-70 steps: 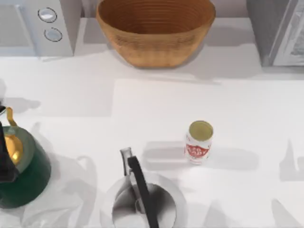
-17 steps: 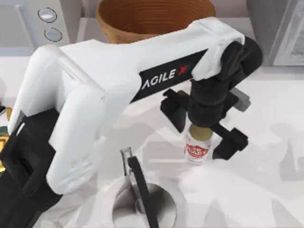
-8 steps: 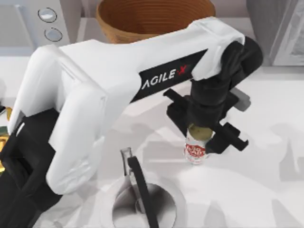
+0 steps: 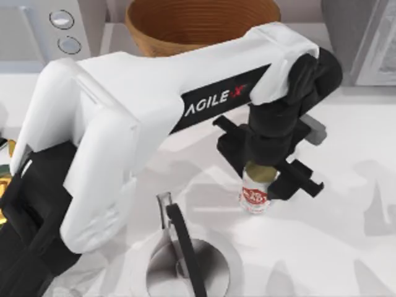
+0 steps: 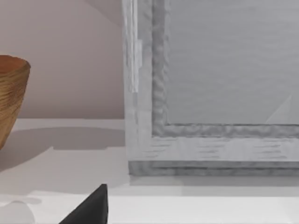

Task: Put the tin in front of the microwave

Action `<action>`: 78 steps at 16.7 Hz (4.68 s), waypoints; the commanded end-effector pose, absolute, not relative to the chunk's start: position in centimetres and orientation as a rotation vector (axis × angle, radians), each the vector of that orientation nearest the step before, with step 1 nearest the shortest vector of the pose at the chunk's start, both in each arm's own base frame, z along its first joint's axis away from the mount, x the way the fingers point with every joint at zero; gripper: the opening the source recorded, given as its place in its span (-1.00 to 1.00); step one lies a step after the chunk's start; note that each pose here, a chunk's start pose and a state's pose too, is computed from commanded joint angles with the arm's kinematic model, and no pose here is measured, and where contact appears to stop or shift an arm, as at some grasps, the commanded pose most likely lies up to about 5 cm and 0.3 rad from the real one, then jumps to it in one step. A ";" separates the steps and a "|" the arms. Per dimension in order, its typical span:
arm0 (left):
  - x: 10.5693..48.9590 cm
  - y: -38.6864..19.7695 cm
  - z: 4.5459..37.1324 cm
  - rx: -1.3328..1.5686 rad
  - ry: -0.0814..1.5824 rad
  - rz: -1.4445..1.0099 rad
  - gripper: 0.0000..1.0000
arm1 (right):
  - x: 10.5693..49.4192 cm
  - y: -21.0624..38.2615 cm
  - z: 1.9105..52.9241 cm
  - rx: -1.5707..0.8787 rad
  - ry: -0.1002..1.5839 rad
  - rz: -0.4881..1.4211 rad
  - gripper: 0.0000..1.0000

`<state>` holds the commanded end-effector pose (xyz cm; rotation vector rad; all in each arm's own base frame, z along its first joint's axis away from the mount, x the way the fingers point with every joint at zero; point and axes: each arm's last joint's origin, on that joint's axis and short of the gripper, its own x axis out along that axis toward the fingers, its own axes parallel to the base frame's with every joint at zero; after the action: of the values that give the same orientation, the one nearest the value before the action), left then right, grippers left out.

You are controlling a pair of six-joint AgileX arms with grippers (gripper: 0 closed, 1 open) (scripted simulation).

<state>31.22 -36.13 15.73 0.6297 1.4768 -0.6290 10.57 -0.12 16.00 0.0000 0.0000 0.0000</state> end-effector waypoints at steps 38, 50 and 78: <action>41.8 18.4 22.5 0.011 1.525 0.040 -1.00 | 10.6 -0.1 16.0 0.000 0.000 0.000 1.00; 42.1 17.4 20.3 0.033 1.586 0.001 -1.00 | 10.6 -0.1 16.0 0.000 0.000 0.000 1.00; 42.3 17.4 19.9 0.017 1.571 -0.015 1.00 | 10.6 -0.1 16.0 0.000 0.000 0.000 1.00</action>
<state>42.30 17.44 19.86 0.0168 1.5710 -0.0146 10.57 -0.12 16.00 0.0000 0.0000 0.0000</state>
